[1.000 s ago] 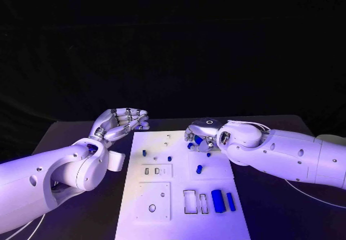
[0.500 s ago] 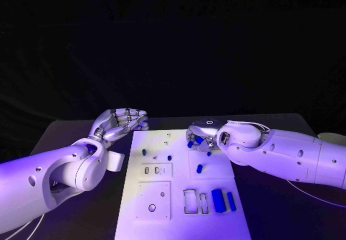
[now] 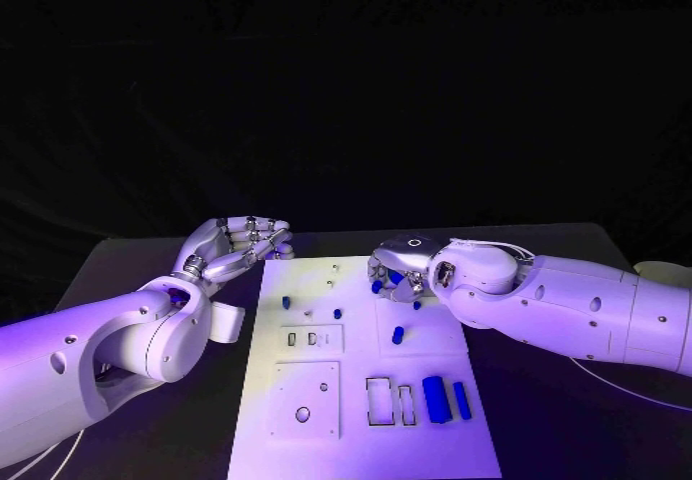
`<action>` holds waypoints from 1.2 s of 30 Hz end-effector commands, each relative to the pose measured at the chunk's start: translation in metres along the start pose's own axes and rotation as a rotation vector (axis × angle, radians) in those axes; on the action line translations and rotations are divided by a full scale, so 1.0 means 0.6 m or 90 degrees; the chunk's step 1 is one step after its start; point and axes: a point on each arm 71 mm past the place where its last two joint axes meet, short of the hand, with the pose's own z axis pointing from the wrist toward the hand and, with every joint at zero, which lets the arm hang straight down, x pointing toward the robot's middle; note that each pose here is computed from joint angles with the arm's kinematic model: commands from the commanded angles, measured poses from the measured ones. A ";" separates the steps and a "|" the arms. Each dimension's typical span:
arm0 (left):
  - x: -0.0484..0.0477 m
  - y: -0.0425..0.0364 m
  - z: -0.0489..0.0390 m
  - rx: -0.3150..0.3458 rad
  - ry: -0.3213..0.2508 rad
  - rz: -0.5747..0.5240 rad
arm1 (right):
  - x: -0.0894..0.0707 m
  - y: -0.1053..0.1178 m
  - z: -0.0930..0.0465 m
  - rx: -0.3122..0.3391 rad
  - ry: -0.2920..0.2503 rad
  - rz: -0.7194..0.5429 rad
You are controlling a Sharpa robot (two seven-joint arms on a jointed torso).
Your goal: Assemble the parts on the task board
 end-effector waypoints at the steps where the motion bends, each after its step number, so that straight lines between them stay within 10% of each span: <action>1: 0.002 -0.003 0.001 0.003 0.012 -0.005 | -0.002 -0.002 -0.001 0.015 -0.021 -0.008; 15: -0.003 0.000 0.002 -0.003 0.009 -0.004 | -0.031 0.029 0.005 0.022 -0.120 0.018; 36: 0.002 0.000 0.004 -0.005 0.016 -0.008 | -0.034 0.041 0.062 0.040 -0.156 0.043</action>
